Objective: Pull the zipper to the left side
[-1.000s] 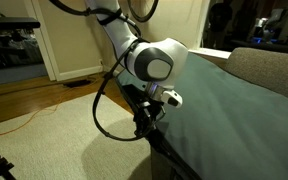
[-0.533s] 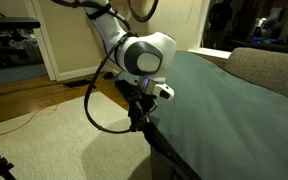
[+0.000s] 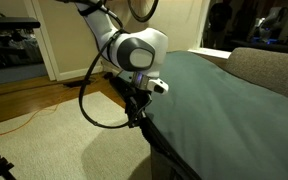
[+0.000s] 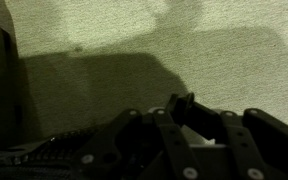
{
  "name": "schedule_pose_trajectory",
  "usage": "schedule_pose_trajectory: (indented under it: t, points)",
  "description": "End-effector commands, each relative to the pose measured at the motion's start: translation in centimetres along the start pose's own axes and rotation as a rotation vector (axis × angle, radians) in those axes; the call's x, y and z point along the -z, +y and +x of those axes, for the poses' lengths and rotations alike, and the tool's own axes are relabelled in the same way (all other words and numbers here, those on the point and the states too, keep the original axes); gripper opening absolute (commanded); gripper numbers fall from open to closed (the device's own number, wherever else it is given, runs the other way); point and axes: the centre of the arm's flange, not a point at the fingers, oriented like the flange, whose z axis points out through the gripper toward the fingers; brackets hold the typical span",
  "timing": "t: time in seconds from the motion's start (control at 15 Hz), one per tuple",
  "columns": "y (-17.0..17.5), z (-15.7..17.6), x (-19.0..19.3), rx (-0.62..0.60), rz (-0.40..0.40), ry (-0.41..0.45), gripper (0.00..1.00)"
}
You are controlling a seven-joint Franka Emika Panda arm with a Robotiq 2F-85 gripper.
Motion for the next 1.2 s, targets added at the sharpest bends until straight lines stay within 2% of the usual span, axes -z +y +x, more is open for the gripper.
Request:
schedule_pose_trajectory:
  t: [0.0, 1.13]
  points:
    - [-2.0, -3.7, 2.1, 0.003, -0.020, 0.015, 0.05]
    - [-8.3, -6.4, 3.8, 0.086, -0.070, 0.062, 0.05]
